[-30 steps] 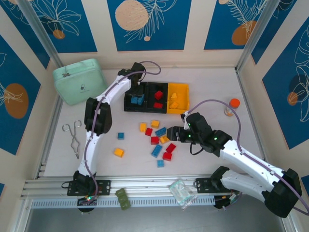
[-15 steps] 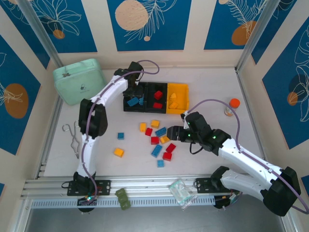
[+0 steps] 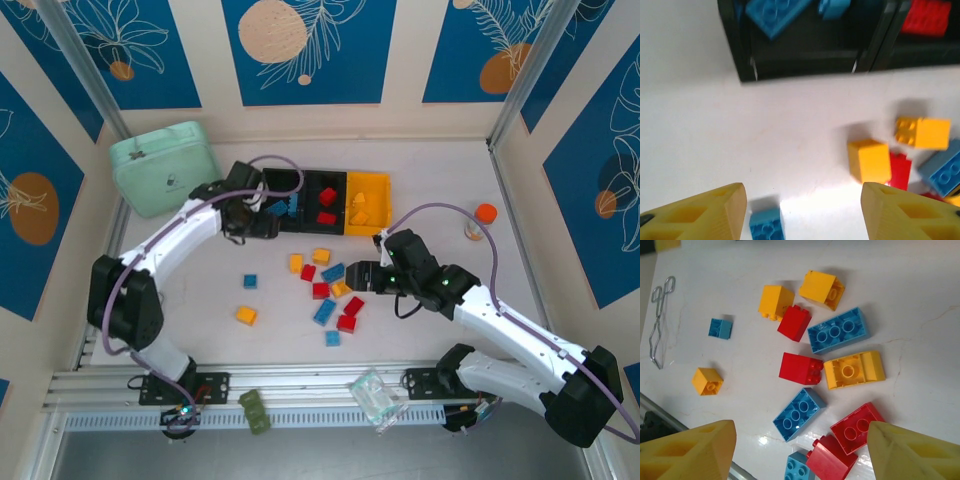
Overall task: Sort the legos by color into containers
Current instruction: Pick up the lego from the middle-left of the table.
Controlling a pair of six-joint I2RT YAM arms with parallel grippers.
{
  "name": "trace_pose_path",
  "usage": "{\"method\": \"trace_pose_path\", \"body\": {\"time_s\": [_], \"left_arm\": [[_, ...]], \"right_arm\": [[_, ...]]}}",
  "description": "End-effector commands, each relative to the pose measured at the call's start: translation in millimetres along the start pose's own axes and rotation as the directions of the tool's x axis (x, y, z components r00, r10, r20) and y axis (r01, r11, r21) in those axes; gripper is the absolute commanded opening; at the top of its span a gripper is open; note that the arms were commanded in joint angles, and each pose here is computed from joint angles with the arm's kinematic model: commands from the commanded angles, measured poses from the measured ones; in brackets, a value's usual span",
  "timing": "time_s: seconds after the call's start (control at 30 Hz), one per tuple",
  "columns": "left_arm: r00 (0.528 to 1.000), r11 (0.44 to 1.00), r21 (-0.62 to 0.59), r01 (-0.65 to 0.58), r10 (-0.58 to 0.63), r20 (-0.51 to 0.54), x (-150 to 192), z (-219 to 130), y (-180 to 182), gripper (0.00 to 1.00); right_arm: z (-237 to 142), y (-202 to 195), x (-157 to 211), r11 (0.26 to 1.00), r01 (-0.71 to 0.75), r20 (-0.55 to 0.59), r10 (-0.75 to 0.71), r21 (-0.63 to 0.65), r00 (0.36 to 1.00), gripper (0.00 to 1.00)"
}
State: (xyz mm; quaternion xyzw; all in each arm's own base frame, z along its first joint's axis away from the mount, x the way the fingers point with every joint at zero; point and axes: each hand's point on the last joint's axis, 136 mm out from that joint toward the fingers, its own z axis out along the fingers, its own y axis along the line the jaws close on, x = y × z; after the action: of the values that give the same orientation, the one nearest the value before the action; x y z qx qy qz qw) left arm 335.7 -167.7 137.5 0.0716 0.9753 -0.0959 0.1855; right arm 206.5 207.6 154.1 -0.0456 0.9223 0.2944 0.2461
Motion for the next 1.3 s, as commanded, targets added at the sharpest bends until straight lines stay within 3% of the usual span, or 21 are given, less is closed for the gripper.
{"method": "trace_pose_path", "body": {"time_s": [0.0,0.13,0.27,0.47,0.77,0.97,1.27], "left_arm": [[1.000,0.999,0.050,0.006,-0.005,-0.005,28,-10,-2,0.63],[0.998,0.998,0.062,0.014,-0.010,-0.059,70,-9,7,0.66],[0.986,0.998,0.009,0.062,-0.060,-0.157,114,3,23,0.80],[0.964,0.995,0.006,0.099,-0.095,-0.248,155,19,26,0.82],[0.937,0.999,-0.043,0.010,-0.025,-0.349,184,30,19,0.81],[0.913,0.987,-0.150,-0.051,-0.014,-0.407,195,37,30,0.73],[0.931,0.993,-0.115,-0.040,-0.005,-0.364,184,32,20,0.40]], "right_arm": [[-4,20,6,0.994,0.074,-0.039,-0.077,-0.083,0.996,0.70],[-6,37,17,0.975,0.135,-0.075,-0.150,-0.176,0.986,0.74],[-4,51,28,0.956,0.164,-0.095,-0.192,-0.244,0.977,0.80],[5,52,37,0.956,0.163,-0.127,-0.199,-0.245,0.972,0.80],[9,47,40,0.964,0.160,-0.133,-0.191,-0.213,0.972,0.79],[9,45,42,0.965,0.154,-0.132,-0.184,-0.212,0.974,0.79],[11,41,41,0.969,0.149,-0.120,-0.174,-0.196,0.977,0.79]]}}
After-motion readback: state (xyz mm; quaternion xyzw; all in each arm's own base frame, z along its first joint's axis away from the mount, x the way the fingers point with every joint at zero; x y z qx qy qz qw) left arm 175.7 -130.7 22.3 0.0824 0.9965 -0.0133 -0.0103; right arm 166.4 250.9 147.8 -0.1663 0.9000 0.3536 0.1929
